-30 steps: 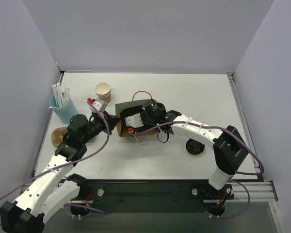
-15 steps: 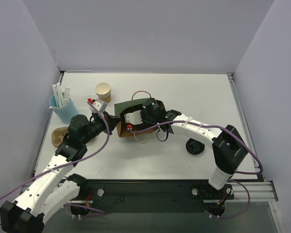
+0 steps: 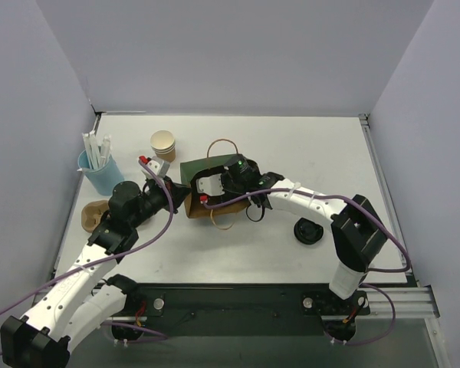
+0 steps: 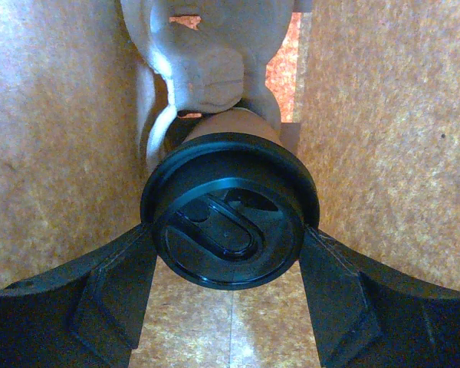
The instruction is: Pack the takeout coffee
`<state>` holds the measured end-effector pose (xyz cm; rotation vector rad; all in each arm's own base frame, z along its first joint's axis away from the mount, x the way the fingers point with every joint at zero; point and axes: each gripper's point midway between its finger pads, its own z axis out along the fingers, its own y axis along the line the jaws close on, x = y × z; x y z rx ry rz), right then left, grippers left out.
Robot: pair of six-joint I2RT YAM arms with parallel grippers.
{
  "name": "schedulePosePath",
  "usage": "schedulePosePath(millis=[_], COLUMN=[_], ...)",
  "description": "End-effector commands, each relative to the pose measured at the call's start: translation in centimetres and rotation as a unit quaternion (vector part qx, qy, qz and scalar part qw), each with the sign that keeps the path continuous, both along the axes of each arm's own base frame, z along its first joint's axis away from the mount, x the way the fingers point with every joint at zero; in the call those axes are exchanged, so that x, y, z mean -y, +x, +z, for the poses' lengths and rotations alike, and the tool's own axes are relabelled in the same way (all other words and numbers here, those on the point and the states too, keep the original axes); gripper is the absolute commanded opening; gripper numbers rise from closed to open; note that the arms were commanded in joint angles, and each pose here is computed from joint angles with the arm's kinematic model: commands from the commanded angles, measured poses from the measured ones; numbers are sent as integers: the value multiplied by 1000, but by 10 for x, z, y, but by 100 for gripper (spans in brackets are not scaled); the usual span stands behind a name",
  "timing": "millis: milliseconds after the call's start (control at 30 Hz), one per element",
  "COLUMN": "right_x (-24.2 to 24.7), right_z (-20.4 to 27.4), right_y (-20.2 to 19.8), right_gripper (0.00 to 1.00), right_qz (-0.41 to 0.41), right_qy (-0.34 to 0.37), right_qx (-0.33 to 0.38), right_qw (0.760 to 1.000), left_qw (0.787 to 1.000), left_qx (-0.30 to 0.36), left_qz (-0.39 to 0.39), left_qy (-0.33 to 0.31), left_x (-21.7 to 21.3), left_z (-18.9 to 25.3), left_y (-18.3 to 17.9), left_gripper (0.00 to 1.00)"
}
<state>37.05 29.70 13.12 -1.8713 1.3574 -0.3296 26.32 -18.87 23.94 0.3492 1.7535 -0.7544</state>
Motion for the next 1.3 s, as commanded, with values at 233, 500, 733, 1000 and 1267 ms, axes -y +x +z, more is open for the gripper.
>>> schedulePosePath(millis=[233, 500, 733, 1000, 1267], right_x=[-9, -11, -17, -20, -6], right_z=[-2, -7, 12, 46, 47], right_y=[-2, 0, 19, 13, -20], right_gripper=[28, 30, 27, 27, 25], right_qz=[-1, -9, -47, -51, -40], right_qy=[16, 20, 61, 103, 83], right_qx=[-40, -45, -2, 2, -47], right_qw=[999, 999, 997, 993, 995], left_qw=[1000, 1000, 1000, 999, 999], left_qx=[20, 19, 7, -22, -21], left_qz=[-3, 0, 9, 28, 28], left_qy=[-12, -12, -22, -14, -9], left_x=[4, 4, 3, -3, -4], left_z=[14, 14, 15, 9, 9], left_y=[3, 3, 4, 2, 2], left_gripper=[0, 0, 0, 0, 0])
